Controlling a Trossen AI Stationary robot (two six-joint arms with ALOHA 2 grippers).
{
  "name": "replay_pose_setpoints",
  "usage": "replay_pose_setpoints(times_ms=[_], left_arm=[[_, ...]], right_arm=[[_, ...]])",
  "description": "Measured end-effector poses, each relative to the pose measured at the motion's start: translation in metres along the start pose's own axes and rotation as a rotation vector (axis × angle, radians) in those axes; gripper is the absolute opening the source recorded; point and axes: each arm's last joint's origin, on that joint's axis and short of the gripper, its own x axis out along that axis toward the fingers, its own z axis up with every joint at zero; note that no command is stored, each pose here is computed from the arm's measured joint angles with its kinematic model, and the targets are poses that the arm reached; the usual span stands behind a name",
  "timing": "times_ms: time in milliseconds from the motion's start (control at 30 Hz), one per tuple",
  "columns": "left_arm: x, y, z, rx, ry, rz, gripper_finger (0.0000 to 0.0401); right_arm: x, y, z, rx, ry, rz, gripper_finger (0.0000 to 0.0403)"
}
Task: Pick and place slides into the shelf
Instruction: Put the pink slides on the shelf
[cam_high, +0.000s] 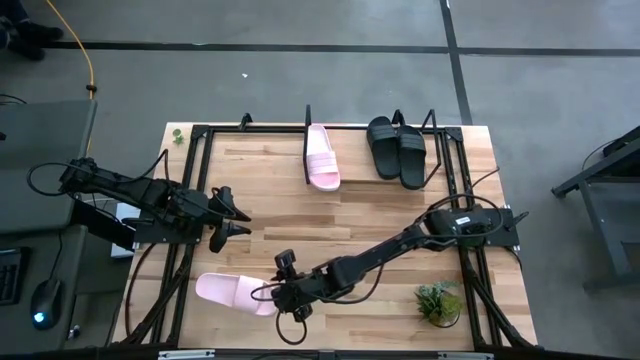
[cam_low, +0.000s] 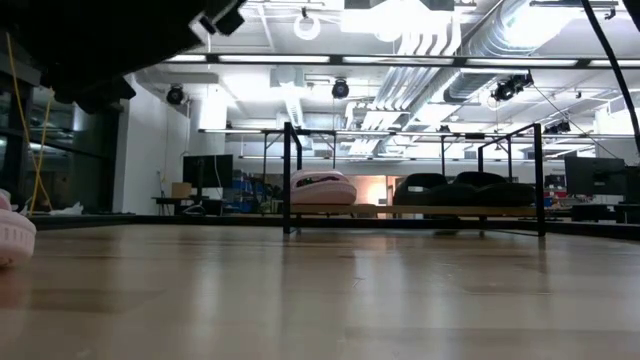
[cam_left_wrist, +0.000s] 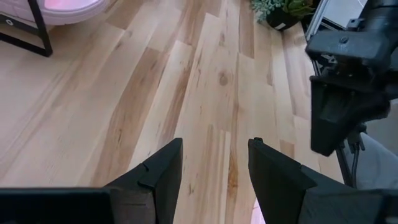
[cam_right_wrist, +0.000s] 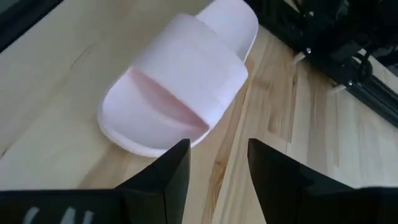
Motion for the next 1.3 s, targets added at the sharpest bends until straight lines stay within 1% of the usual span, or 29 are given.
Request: replay_pose_setpoints(times_ms=[133,267,367,567,667,767,867,1300], left_arm=[[0.0,0.0,0.0,-0.001,-0.004,-0.002,0.0168],[0.0,-0.001,0.001,-0.001,-0.012,-0.007,0.0168],[0.0,-0.001,0.002,0.001,-0.019,-0.011,0.0168],[0.0,-0.001,0.002,0.004,-0.026,0.002,0.0168],[0.0,-0.001,0.002,0.003,-0.031,0.004,0.0168],[0.0,-0.001,0.003,0.002,-0.037,0.0,0.0168],[0.0,-0.002,0.004,0.001,-0.045,-0.005,0.0168],[0.0,-0.001,0.004,0.0,-0.051,0.0,0.0168]], right_arm=[[0.011,0.005,-0.002,-0.015,-0.028,0.002,0.0151],[0.015,0.006,-0.001,-0.028,-0.062,-0.008,0.0151],[0.017,0.007,-0.002,-0.046,-0.062,-0.009,0.0151],[0.029,0.012,-0.004,-0.034,-0.096,-0.016,0.0151],[0.037,0.017,-0.007,-0.061,-0.117,0.002,0.0151],[0.042,0.019,-0.008,-0.079,-0.135,-0.011,0.0151],[0.043,0.019,-0.009,-0.09,-0.134,-0.014,0.0151],[0.044,0.012,-0.007,-0.062,-0.154,-0.038,0.0151]])
